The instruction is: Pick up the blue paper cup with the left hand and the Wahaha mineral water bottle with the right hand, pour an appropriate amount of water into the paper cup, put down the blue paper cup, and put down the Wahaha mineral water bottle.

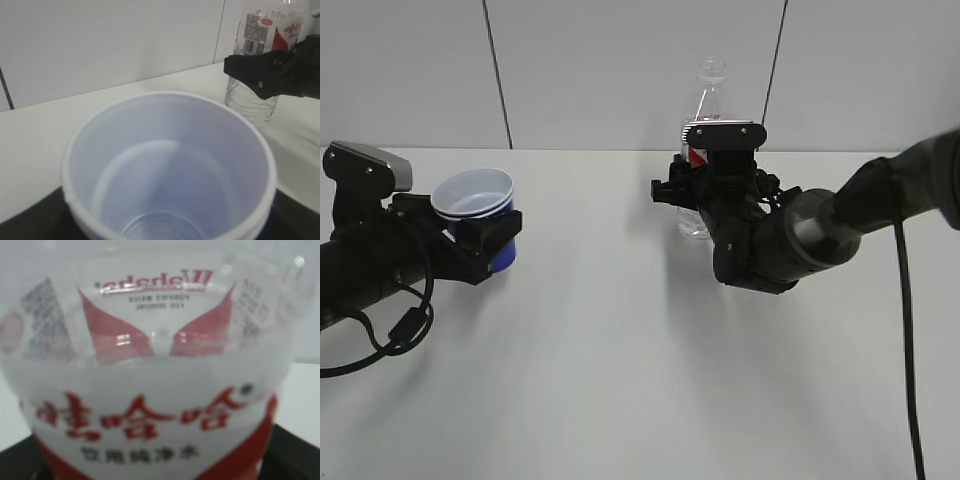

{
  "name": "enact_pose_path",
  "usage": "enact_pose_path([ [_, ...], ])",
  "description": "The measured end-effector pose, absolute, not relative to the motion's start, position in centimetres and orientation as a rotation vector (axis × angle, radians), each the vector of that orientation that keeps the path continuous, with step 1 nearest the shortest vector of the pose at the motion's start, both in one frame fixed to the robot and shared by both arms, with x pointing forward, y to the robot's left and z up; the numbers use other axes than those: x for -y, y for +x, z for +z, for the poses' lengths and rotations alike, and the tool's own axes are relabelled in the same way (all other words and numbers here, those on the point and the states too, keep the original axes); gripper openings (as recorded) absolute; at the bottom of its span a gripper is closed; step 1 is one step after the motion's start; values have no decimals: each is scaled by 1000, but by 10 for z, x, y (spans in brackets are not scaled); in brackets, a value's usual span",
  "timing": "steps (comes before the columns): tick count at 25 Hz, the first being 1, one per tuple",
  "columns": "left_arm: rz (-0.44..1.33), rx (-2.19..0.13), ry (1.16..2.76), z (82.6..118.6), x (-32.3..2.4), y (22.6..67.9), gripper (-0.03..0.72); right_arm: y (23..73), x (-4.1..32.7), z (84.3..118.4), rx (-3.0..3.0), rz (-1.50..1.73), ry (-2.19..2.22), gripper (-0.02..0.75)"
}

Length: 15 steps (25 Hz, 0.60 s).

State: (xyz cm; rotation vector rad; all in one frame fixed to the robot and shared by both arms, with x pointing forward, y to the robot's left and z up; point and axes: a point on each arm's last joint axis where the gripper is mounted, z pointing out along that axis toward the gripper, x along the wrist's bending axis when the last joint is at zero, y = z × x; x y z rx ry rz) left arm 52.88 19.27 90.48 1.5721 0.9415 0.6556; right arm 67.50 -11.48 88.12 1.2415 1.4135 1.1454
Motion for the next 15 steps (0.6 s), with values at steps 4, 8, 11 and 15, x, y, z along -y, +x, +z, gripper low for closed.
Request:
enact_pose_path([
  [4, 651, -932, 1578, 905, -192, 528, 540, 661, 120, 900, -1421, 1149, 1235, 500],
  [8, 642, -913, 1590, 905, -191, 527, 540, 641, 126, 915, -1450, 1148, 1211, 500],
  [11, 622, -874, 1614, 904, -188, 525, 540, 624, 129, 924, -1492, 1150, 1164, 500],
  [15, 577, -842, 1630, 904, -182, 522, 540, 603, 132, 939, -1542, 1165, 1088, 500],
])
